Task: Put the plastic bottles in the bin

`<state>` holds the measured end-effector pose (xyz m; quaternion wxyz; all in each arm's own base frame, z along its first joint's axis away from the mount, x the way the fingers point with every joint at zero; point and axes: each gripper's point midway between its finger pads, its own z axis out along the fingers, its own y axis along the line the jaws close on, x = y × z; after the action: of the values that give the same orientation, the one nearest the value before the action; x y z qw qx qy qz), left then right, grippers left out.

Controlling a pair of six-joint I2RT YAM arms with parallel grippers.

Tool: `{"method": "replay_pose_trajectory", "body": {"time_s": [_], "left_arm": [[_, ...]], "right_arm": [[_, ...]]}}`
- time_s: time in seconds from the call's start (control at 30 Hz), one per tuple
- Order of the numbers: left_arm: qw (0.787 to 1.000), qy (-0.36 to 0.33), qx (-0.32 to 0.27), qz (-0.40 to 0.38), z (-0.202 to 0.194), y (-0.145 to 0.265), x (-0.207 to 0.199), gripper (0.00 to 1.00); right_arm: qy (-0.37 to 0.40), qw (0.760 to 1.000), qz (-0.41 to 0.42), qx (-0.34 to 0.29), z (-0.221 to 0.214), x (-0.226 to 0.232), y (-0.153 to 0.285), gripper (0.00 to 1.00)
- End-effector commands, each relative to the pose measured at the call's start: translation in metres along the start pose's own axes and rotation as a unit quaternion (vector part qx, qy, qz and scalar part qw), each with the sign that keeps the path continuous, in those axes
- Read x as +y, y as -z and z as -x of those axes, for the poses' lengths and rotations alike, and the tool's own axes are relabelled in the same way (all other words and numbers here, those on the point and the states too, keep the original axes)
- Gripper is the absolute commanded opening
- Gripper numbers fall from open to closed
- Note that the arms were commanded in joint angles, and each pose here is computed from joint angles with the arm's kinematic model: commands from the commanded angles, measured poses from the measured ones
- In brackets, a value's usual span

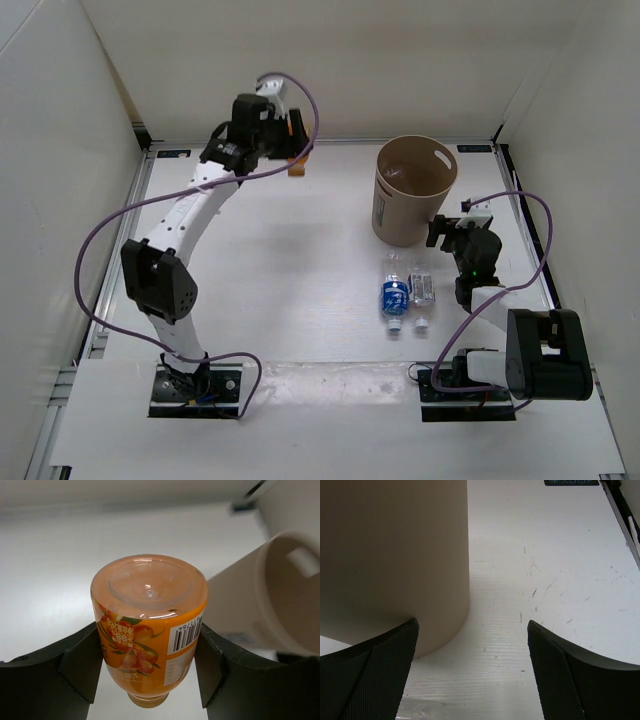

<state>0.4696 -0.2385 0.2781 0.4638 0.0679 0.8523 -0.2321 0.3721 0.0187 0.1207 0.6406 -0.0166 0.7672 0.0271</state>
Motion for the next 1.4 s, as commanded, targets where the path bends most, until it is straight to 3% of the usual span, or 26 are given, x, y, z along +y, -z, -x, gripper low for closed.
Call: {"method": "replay_pose_trajectory", "body": {"time_s": [0.0, 0.17, 0.2, 0.27, 0.3, 0.5, 0.93, 1.37], "left_arm": [[0.983, 0.006, -0.152, -0.102, 0.104, 0.043, -0.074, 0.56], [0.964, 0.005, -0.181, -0.193, 0.135, 0.044, -0.135, 0.58], [0.968, 0.006, -0.157, -0.196, 0.119, 0.016, -0.138, 0.58], [0.959, 0.007, -0.165, -0.228, 0.126, 0.021, -0.168, 0.59], [0.964, 0.013, -0.141, -0.225, 0.107, -0.012, -0.168, 0.59], [0.951, 0.025, -0.128, -0.28, 0.085, -0.03, -0.232, 0.6], [0.962, -0.004, -0.058, -0.268, 0.007, -0.07, -0.265, 0.67], [0.962, -0.015, -0.045, -0.268, 0.002, -0.062, -0.265, 0.74]], "right_arm": [[0.007, 1.0, -0.007, -0.03, 0.021, -0.001, -0.004, 0.9], [0.008, 1.0, -0.01, -0.029, 0.02, -0.002, -0.004, 0.9], [0.007, 0.999, -0.008, -0.032, 0.022, -0.001, -0.004, 0.9], [0.007, 0.999, -0.009, -0.031, 0.021, -0.002, -0.004, 0.9], [0.006, 0.999, -0.011, -0.031, 0.021, -0.003, -0.004, 0.9], [-0.005, 0.999, -0.03, -0.033, 0.021, -0.009, -0.003, 0.9], [-0.004, 0.999, -0.032, -0.038, 0.022, -0.012, -0.002, 0.9], [-0.007, 0.999, -0.035, -0.038, 0.023, -0.011, -0.002, 0.9]]}}
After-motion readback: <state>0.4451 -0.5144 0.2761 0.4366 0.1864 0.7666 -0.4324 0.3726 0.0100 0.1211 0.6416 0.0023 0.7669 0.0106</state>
